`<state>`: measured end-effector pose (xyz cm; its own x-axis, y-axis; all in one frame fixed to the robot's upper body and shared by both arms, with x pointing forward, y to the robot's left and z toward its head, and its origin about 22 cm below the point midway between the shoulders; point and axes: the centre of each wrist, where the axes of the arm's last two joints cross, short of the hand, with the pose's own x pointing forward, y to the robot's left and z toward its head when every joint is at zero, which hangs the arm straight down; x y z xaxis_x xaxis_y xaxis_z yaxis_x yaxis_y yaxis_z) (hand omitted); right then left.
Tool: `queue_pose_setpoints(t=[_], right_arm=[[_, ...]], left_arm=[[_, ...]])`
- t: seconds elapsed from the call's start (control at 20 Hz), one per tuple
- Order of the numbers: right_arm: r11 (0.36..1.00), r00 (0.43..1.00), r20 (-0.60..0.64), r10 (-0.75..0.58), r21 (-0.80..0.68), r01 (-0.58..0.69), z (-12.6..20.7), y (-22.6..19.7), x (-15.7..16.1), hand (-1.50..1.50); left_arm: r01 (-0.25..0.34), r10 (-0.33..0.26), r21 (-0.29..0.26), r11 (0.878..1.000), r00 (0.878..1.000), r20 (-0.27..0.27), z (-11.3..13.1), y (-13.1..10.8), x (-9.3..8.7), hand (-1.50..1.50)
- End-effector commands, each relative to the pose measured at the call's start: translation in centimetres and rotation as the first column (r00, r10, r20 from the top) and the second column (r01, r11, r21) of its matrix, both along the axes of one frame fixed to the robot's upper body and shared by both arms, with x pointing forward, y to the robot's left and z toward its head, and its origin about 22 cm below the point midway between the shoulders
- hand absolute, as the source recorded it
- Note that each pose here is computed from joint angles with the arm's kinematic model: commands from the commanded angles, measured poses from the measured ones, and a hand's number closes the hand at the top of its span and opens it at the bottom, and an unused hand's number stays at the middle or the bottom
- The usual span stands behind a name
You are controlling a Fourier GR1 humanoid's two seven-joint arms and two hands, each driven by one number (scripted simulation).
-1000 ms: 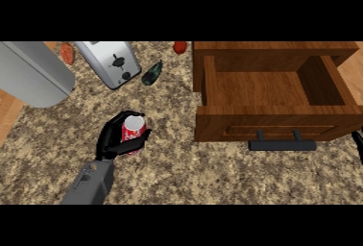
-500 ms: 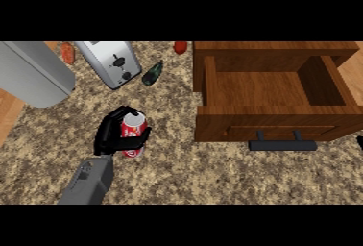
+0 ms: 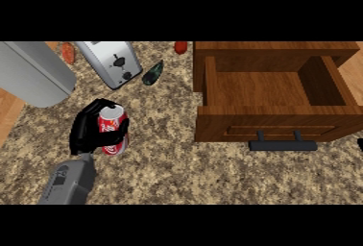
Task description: Pick up the can, place it into the drawer and close the drawer
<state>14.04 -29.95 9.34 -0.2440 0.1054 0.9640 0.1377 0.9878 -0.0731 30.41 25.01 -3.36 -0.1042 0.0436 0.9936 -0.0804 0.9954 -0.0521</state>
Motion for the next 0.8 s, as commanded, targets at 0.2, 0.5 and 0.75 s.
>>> queue_pose_setpoints(t=[0.2, 0.5, 0.75], right_arm=[[1.0, 1.0, 0.022, 0.002, 0.007, -0.002, 0.8, -1.1, -0.5, -1.5], [1.0, 1.0, 0.016, -0.002, -0.013, 0.002, 2.6, -0.4, -0.6, -1.5], [1.0, 1.0, 0.023, -0.015, 0.009, 0.015, 0.4, -2.1, -1.2, -1.5]], left_arm=[[0.056, -0.061, 0.072, 0.996, 0.995, 0.08, 5.9, -4.3, 1.6, 1.5], [0.113, -0.119, 0.079, 0.99, 0.99, 0.08, 11.6, -8.2, 3.3, 1.5], [0.183, -0.191, 0.093, 0.979, 0.978, 0.083, 15.7, -12.4, 3.6, 1.5]])
